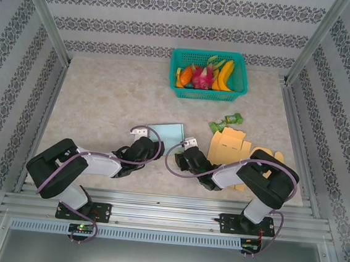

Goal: Fold the paper box

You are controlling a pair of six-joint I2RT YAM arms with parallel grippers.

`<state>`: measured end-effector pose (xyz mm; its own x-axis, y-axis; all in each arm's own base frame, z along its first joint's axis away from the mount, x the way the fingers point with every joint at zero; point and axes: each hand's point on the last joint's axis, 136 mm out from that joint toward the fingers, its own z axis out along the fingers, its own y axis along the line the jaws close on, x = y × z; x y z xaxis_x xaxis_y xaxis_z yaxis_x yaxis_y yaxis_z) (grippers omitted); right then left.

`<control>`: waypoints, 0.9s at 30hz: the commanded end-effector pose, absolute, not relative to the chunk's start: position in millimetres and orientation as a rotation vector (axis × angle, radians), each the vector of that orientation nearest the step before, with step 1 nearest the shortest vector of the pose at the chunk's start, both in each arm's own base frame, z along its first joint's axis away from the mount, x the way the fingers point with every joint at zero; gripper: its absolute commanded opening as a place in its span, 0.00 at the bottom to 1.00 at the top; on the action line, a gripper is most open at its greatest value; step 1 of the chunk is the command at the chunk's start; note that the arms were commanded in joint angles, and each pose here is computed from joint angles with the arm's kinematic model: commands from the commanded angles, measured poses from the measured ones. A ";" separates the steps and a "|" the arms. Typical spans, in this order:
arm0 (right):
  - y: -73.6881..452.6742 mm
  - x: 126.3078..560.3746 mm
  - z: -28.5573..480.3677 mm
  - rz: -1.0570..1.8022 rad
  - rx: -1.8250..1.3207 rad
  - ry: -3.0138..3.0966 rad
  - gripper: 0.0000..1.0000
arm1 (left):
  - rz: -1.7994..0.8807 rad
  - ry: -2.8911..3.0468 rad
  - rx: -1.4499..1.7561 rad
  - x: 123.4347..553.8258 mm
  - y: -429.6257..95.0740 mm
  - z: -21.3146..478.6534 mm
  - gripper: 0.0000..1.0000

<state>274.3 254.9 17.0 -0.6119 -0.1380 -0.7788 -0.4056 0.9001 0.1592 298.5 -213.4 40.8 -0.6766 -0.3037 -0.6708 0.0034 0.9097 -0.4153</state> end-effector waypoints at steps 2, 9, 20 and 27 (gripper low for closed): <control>244.9 272.4 22.5 0.419 -0.340 2.256 0.38 | -0.279 2.588 -0.065 242.6 -181.9 -18.9 0.72; 235.3 275.8 29.3 0.403 -0.299 2.286 0.39 | -0.294 2.547 -0.082 246.4 -181.0 6.3 0.78; 232.9 268.7 29.7 0.453 -0.263 2.326 0.39 | -0.323 2.460 -0.109 249.1 -174.3 53.8 0.85; 215.4 250.1 35.2 0.482 -0.106 2.396 0.32 | -0.314 2.375 -0.101 247.2 -160.1 94.6 0.86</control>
<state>263.2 228.3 42.4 -0.7093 -0.0105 -0.7048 -0.2886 0.9166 0.2768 249.0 -171.7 78.8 -0.7482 -0.2059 -0.6307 0.0091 0.9474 -0.3200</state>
